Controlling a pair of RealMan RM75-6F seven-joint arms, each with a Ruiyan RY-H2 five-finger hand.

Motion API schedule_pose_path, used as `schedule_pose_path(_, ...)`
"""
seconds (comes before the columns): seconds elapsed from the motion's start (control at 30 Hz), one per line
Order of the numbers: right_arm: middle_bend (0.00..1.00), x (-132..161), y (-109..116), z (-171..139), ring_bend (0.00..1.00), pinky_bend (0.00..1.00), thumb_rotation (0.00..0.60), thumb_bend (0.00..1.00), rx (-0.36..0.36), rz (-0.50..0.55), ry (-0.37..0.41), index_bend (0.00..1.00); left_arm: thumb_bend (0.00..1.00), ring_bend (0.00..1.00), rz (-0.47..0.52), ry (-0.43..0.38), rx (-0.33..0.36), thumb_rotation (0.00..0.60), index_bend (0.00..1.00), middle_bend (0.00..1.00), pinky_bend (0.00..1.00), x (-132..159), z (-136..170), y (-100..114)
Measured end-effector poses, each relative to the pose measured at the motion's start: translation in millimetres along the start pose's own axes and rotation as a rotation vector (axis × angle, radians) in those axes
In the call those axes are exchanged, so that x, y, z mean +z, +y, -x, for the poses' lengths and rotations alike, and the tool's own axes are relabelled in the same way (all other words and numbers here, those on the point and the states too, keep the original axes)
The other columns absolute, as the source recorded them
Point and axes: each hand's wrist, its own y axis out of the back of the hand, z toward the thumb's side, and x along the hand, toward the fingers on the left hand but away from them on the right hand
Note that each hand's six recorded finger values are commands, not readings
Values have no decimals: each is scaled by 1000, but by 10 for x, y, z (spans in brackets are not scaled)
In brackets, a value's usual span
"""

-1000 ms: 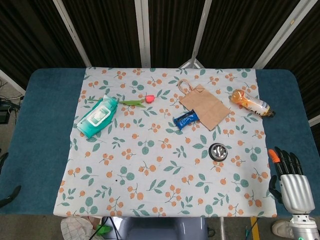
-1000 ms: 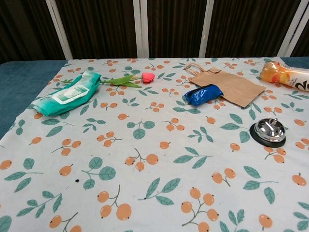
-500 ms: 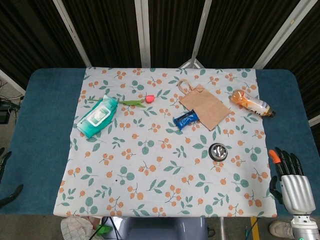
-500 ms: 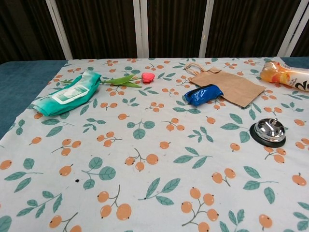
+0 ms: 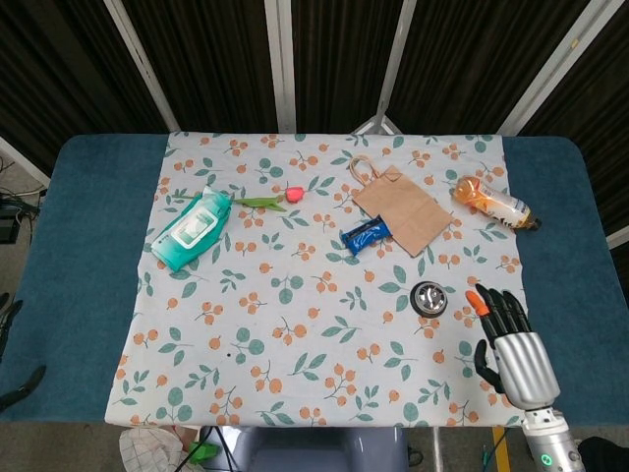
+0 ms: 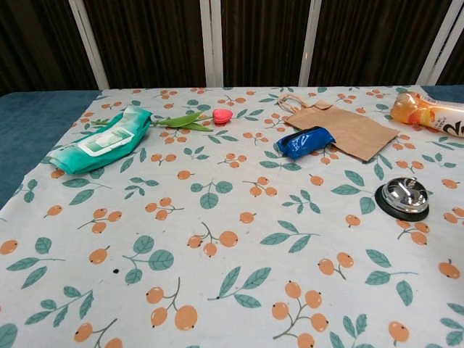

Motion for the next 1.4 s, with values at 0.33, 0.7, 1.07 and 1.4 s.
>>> schedule_pose_path(0.33,0,182,-202,585,0,0,600,806,24,24,8,0,334,0,-6,1,-1,600,54,0,102,7,-17,-12)
schedule_pose_path(0.7,0,164,-666,879,0,0,600,806,84,29,-3,0,335,0,-6,12,3,600,54,0,102,-17,-29,-6)
schedule_pose_path(1.07,0,-26,-982,1029,0,0,600,806,113,38,-39,0,334,0,-18,6,-9,600,54,0,102,21,-47,-46)
schedule_pose_path(1.4,0,-145,-1279,1091,0,0,600,806,165,25,-60,0,334,0,-23,23,-4,600,54,0,102,1,-59,-45)
